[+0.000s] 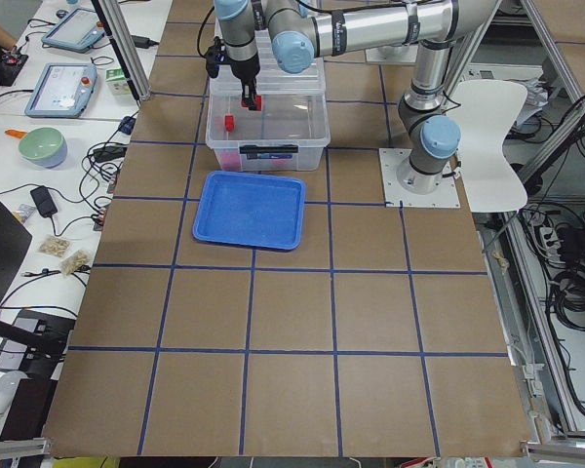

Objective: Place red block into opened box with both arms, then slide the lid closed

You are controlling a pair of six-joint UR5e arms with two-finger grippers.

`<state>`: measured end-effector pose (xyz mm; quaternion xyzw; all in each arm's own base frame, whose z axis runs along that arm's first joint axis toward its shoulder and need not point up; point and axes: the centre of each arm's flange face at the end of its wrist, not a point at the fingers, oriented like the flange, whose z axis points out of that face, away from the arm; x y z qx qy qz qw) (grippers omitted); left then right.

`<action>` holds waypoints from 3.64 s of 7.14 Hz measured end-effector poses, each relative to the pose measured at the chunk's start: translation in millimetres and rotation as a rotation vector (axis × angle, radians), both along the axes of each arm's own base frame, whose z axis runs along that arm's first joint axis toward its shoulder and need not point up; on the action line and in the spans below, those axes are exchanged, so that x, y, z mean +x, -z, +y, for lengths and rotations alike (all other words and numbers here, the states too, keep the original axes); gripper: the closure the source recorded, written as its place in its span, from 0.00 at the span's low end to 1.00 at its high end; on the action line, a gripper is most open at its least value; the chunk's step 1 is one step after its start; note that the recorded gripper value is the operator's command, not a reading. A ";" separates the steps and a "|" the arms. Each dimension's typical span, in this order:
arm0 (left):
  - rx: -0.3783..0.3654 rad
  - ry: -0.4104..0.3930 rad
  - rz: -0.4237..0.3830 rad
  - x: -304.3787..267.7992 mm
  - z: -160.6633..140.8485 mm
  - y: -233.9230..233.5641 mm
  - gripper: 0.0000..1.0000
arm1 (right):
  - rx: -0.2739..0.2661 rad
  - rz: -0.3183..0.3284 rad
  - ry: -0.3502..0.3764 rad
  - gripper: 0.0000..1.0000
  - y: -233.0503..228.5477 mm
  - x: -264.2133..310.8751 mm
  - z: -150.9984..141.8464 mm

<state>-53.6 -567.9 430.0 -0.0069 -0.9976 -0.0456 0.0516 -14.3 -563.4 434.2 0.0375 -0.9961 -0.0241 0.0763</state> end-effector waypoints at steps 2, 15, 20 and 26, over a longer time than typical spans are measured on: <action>0.004 0.045 -0.004 -27.2 10.9 51.4 1.00 | -0.010 -0.034 0.104 0.00 -41.0 13.6 38.7; -0.011 0.051 -0.005 -35.9 38.9 215.2 0.40 | 0.036 -0.084 0.175 0.00 -44.6 87.2 71.6; -0.027 0.045 -0.010 -34.7 34.2 209.3 0.17 | 0.041 -0.083 0.175 0.00 -43.3 87.1 71.7; -0.055 0.051 -0.037 -31.4 13.5 33.7 0.00 | 0.036 -0.070 0.174 0.00 -43.4 77.1 68.5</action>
